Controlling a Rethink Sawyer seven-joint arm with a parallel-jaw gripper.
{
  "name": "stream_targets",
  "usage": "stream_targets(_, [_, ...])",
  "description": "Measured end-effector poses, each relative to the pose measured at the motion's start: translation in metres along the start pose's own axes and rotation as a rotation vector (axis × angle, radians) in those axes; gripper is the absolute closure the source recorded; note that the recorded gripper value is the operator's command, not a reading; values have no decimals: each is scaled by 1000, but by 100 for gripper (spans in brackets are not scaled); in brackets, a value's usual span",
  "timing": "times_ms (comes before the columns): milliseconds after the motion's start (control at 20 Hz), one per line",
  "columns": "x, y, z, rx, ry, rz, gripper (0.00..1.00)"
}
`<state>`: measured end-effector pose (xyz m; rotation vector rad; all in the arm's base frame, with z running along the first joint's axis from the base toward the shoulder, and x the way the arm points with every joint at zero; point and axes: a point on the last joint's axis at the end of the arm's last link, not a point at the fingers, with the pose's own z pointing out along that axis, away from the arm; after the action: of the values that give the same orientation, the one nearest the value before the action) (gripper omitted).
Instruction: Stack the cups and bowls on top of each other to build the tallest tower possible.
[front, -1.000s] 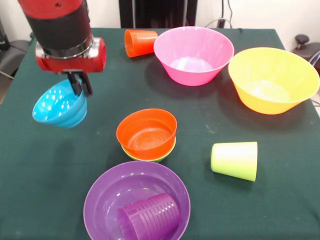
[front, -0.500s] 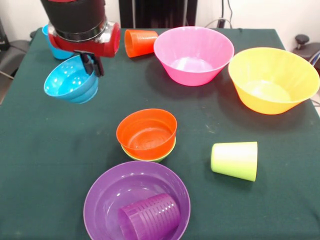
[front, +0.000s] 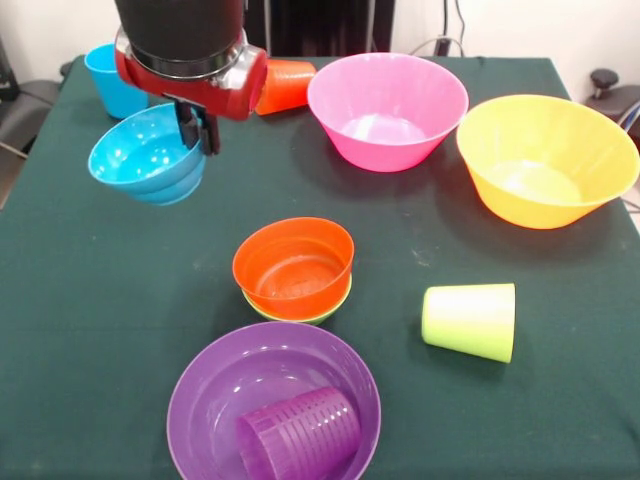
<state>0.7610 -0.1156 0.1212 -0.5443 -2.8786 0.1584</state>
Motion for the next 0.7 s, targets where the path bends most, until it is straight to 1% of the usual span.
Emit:
stream_targets(150, [-10, 7, -6, 62, -48, 23, 100])
stream_targets(250, [-17, 12, -10, 113, -82, 36, 100])
stream_targets(350, [-24, 15, -15, 176, -119, 43, 100])
stream_targets(400, [-29, 17, -19, 224, -144, 44, 100])
stream_targets(550, [-36, 22, -25, 311, -180, 36, 100])
stream_targets(700, [-39, 25, -27, 355, -197, 32, 100])
